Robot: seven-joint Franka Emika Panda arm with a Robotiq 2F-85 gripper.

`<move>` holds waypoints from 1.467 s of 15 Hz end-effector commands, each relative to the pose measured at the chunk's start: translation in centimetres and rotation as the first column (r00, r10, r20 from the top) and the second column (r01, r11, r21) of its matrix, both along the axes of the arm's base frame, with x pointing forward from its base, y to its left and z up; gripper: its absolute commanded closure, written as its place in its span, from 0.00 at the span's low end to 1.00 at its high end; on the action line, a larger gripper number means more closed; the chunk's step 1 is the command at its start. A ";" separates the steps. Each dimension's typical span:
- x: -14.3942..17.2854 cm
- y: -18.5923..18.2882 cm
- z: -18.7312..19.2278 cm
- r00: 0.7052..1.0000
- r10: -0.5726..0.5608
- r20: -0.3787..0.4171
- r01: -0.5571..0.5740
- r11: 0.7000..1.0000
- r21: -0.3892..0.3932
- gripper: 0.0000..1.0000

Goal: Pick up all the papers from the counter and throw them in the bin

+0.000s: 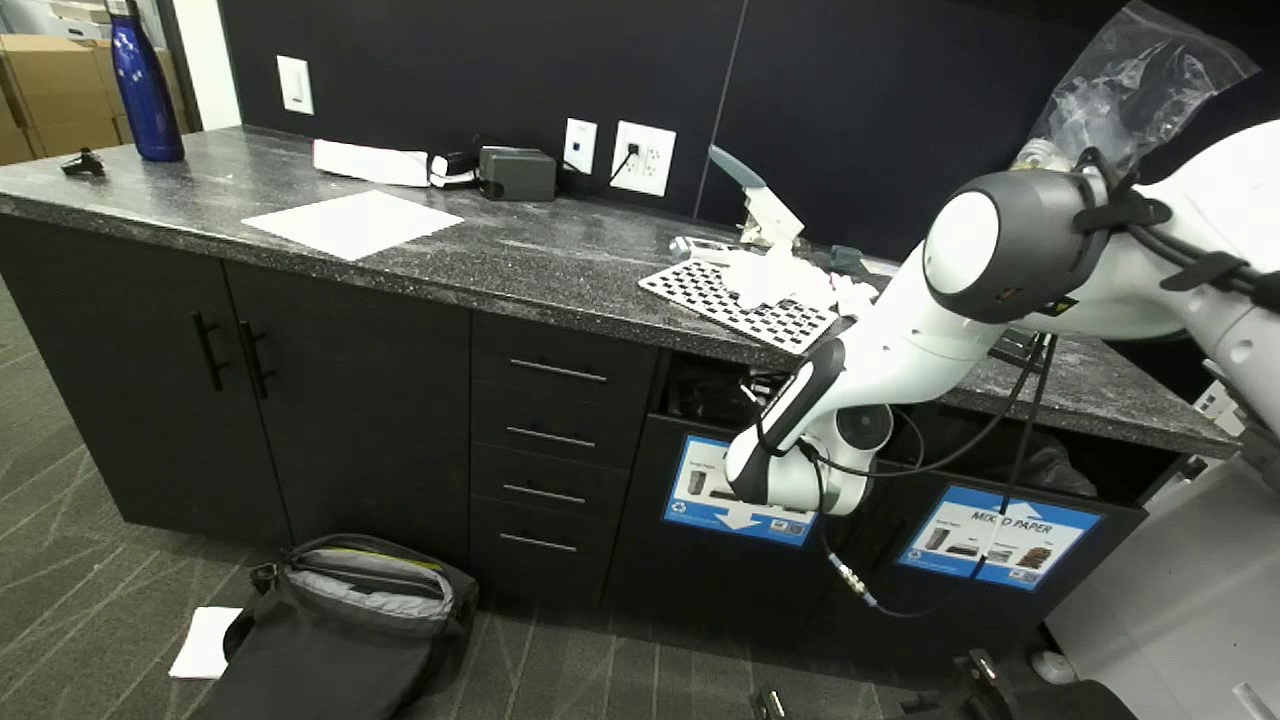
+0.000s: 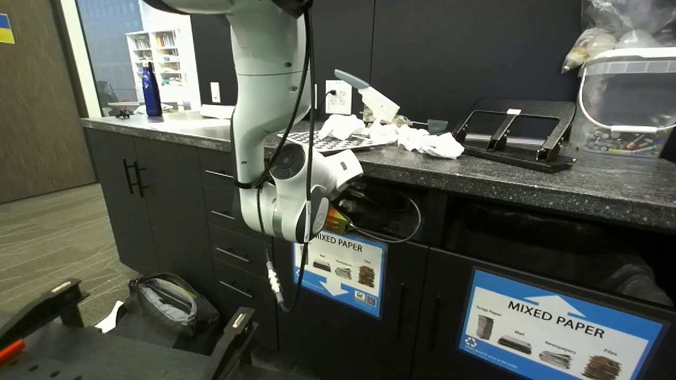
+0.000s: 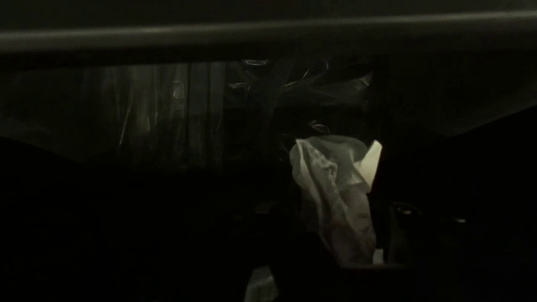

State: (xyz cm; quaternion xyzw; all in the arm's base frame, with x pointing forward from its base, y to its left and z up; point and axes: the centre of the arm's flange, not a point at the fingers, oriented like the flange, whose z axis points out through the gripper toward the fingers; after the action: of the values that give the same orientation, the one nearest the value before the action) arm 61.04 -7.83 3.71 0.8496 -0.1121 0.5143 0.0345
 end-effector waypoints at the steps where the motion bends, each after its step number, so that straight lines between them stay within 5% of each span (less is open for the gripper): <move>1: 0.7 0.1 1.0 1.000 -0.014 -0.012 0.013 1.000 -0.019 0.26; 4: 0.1 0.3 1.9 0.999 -0.018 -0.044 0.018 1.000 -0.007 0.02; 11: -3.7 0.8 6.2 0.985 -0.108 -0.138 0.106 0.994 -0.019 0.00; 13: -5.5 1.3 8.3 0.966 -0.119 -0.231 0.114 0.993 -0.031 0.00; 18: -7.0 1.3 14.5 0.863 -0.062 -0.501 0.065 0.998 -0.012 0.00; 22: -7.2 0.2 19.1 0.731 0.001 -0.682 0.064 0.996 0.070 0.00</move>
State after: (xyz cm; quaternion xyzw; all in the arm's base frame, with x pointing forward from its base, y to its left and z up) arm 53.91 -7.19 15.44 0.9624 -0.1299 0.2323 0.0552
